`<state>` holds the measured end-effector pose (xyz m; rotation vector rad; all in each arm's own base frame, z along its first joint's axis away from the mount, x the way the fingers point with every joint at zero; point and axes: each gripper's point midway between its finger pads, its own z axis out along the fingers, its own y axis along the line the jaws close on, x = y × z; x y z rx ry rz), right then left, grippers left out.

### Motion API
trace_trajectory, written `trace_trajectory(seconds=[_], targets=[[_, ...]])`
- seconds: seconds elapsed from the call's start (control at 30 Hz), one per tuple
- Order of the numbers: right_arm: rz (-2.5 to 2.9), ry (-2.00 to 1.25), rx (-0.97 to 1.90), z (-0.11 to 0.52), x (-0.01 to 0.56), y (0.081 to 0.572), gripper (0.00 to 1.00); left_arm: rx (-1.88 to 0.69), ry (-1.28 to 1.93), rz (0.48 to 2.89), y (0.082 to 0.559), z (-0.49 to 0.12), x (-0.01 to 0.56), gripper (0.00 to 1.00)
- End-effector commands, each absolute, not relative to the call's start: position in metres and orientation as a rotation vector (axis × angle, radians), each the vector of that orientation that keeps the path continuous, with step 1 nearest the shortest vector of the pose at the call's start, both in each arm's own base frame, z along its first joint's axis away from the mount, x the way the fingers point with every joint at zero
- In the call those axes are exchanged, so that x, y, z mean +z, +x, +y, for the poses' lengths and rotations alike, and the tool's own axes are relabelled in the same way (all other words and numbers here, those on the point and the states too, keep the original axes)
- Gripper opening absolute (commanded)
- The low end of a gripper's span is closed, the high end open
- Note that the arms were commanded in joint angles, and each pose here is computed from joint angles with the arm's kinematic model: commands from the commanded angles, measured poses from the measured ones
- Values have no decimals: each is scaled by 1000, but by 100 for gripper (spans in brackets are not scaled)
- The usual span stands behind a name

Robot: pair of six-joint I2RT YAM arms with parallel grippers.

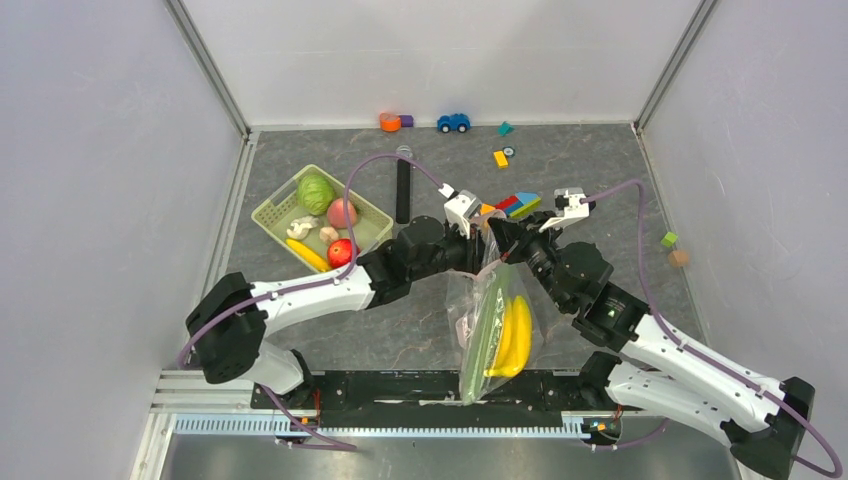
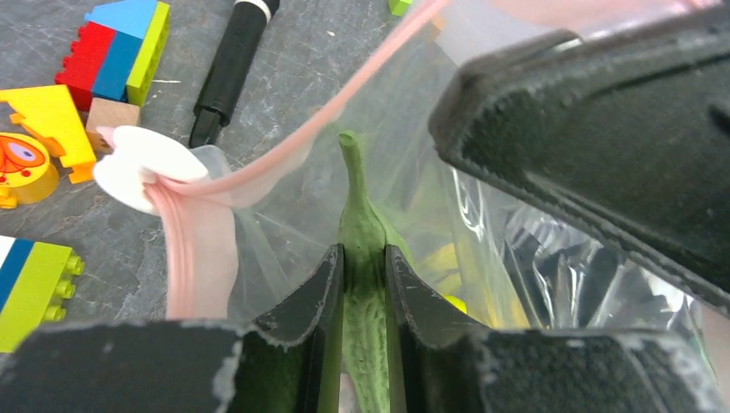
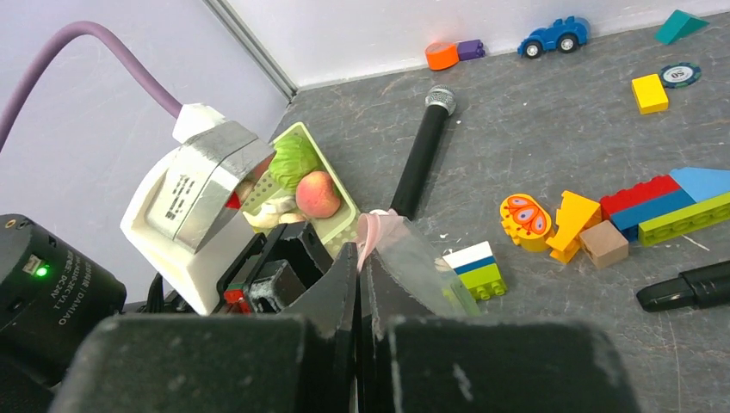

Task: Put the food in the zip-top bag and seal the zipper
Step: Place the fake vegetable in the zipper food storage bag.

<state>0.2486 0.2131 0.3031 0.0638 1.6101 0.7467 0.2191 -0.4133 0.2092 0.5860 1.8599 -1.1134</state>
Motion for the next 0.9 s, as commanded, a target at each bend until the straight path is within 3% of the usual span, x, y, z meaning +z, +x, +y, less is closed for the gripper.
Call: trace_trajectory(seconds=[0.0, 0.07, 0.1, 0.17, 0.27, 0.4, 0.43, 0.47, 0.53, 0.87], targets=[[1396, 123, 872, 210, 372, 246, 0, -1082, 624, 1961, 207, -412, 194, 2], [1401, 115, 863, 209, 369, 245, 0, -1057, 617, 1968, 210, -410, 196, 3], [1409, 110, 850, 208, 366, 245, 0, -1050, 616, 1970, 210, -409, 197, 9], [1428, 113, 821, 203, 359, 245, 0, -1044, 621, 1966, 211, -408, 201, 34], [1488, 138, 729, 191, 339, 249, 0, -1060, 640, 1942, 207, -407, 212, 52], [1571, 143, 583, 175, 318, 253, 0, -1096, 670, 1912, 201, -407, 228, 61], [1579, 137, 557, 172, 316, 254, 0, -1109, 679, 1904, 199, -408, 232, 71], [1606, 125, 521, 169, 309, 254, 0, -1122, 687, 1897, 197, -409, 236, 86], [1627, 111, 478, 165, 305, 254, 0, -1144, 701, 1877, 194, -410, 245, 99], [1686, 10, 274, 150, 305, 259, 0, -1237, 734, 1696, 192, -422, 314, 100]])
